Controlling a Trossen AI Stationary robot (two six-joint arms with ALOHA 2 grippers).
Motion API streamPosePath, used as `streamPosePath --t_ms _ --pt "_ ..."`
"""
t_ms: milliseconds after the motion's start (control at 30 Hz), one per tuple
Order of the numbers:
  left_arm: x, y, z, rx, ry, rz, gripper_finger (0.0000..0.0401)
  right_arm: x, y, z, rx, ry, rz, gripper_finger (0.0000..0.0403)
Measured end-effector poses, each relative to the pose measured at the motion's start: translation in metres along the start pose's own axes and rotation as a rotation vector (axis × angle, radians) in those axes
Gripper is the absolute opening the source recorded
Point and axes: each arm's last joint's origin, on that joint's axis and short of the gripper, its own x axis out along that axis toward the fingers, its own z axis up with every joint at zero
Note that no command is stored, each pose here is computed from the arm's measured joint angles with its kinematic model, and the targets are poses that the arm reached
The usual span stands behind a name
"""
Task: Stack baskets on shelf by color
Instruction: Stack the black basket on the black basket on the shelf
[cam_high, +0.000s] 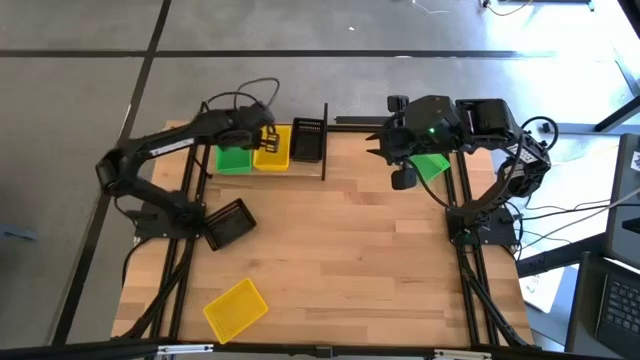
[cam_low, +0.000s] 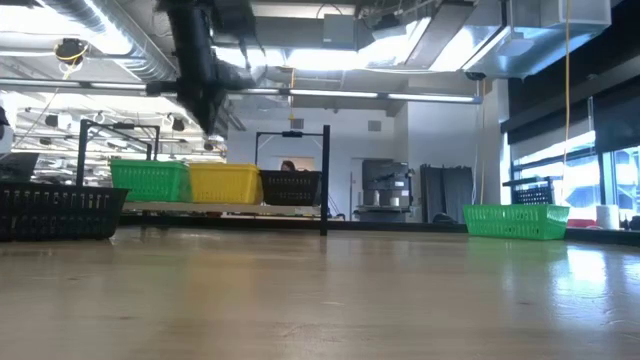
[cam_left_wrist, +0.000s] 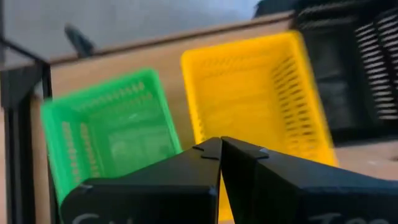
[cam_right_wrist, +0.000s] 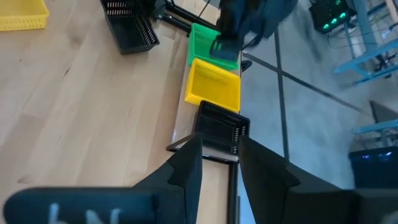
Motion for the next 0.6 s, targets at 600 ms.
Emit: streamPosePath --t_ms 600 --pt "-0.119 -0.013 -0.075 0.460 -0.041 -0.433 0.0000 -0.031 0.003 -0.028 0.265 0.099 0.069 0.0107"
